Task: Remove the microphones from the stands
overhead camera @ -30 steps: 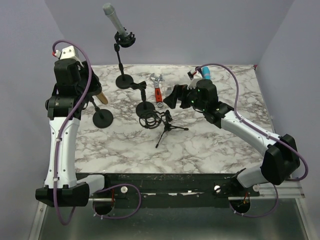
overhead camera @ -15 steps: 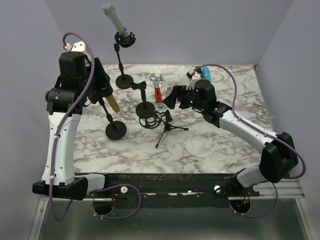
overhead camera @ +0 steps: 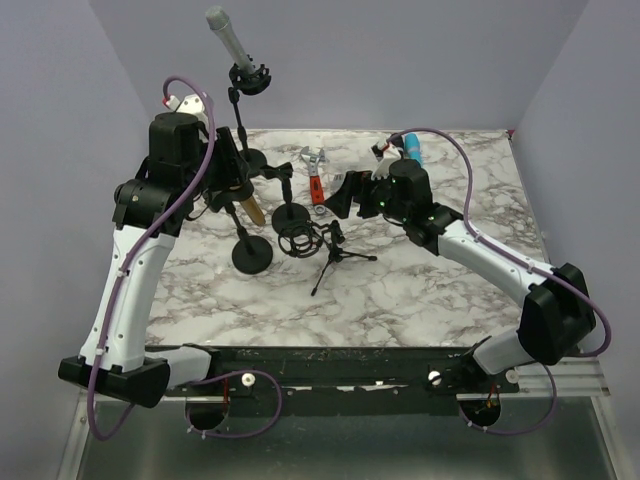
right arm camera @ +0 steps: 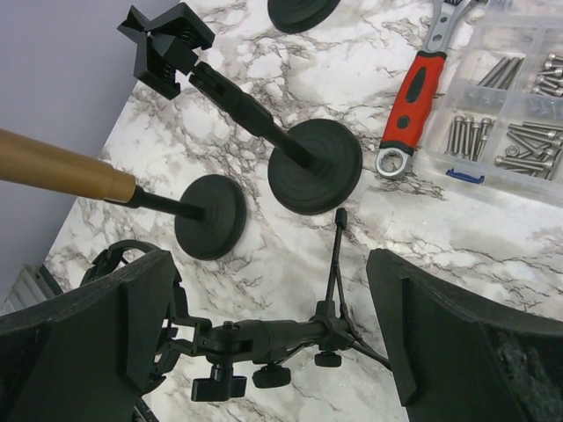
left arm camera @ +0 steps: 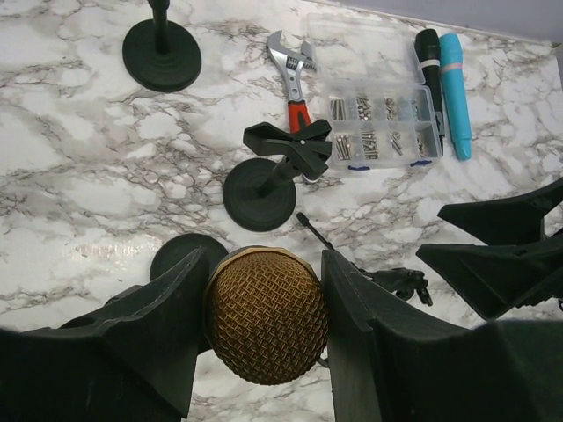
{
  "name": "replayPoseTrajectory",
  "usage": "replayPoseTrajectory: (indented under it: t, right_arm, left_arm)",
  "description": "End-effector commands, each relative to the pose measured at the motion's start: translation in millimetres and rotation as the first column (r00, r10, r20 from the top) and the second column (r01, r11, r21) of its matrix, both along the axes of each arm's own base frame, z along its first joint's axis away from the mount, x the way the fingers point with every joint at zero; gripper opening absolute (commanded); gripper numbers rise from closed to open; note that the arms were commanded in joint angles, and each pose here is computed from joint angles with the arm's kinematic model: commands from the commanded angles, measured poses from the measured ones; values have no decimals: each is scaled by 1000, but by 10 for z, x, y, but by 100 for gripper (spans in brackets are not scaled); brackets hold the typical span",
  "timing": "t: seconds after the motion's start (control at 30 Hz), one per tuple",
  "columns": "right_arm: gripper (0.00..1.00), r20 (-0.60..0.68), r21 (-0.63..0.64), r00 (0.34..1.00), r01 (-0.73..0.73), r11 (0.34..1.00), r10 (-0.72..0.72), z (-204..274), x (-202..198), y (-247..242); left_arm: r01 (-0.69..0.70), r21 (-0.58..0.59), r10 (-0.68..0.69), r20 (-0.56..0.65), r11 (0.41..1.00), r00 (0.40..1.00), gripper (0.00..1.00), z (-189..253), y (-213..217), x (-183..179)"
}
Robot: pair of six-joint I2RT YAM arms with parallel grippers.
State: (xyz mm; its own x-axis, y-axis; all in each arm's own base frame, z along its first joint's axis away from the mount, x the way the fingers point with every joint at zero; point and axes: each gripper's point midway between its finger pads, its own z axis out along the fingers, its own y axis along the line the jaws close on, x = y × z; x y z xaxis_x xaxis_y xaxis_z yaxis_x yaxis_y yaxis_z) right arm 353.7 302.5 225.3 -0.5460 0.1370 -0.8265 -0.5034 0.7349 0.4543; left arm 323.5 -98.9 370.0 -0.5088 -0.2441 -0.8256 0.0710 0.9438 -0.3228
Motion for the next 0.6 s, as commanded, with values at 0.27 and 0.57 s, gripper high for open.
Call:
replayPoseTrajectory:
  t: [0.27,0.57]
  right_arm:
    - [100,157,77,983,-104,992,91,634,-313,319]
    - [100,244,70,962,-148,986,127,1084,-483,733]
  left_arm:
    - [103,-42,-98,106,994,989,80,180,-173,-149]
    - [102,0,-99,210,995,973,99,477,-55,-335]
